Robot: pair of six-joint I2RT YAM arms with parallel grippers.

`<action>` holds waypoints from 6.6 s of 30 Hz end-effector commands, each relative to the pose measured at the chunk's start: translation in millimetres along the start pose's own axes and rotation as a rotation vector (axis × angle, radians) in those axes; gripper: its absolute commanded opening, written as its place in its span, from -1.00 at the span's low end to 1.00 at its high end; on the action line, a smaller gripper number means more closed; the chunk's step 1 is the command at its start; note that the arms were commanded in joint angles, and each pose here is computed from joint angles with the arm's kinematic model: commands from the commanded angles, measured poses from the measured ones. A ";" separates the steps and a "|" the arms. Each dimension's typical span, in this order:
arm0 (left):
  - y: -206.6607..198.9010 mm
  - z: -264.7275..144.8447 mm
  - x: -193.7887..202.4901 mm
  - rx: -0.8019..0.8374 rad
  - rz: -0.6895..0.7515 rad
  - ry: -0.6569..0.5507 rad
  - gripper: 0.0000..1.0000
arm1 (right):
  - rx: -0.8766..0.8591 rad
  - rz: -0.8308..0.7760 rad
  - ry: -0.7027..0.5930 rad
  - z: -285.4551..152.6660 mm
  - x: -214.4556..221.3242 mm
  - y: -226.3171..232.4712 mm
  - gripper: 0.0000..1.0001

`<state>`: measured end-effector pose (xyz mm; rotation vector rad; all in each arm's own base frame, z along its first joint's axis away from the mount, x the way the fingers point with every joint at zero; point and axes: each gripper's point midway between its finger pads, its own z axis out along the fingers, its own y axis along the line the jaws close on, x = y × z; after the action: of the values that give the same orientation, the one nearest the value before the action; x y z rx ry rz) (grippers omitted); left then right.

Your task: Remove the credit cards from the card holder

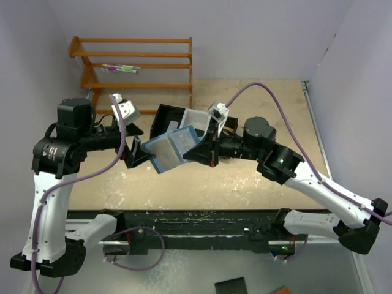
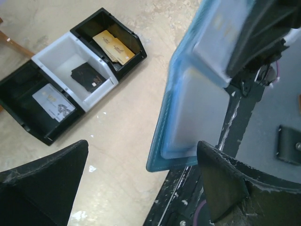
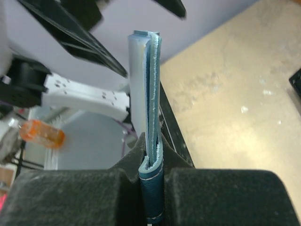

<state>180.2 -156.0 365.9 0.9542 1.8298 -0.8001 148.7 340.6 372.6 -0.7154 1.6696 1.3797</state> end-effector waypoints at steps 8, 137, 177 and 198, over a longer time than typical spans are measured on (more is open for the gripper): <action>-30.9 -8.9 3.7 0.164 0.135 0.003 0.99 | -0.022 -0.133 0.376 2.5 44.7 -10.6 -1.00; 0.3 29.3 -36.7 0.123 -0.390 -0.191 -1.00 | -0.162 0.180 -0.173 -23.1 -74.5 19.6 0.16; -36.3 9.0 -78.3 0.383 -0.525 -0.297 -1.00 | -0.243 0.284 -0.302 19.7 -55.3 5.8 -0.14; -41.3 5.1 -79.2 0.398 -0.508 -0.294 -1.00 | -0.371 0.301 -0.332 7.1 -52.7 23.9 -1.00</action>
<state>179.3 -204.4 430.1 0.5088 1.7464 -1.5761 171.1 363.7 404.8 -0.3814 1.4378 1.9101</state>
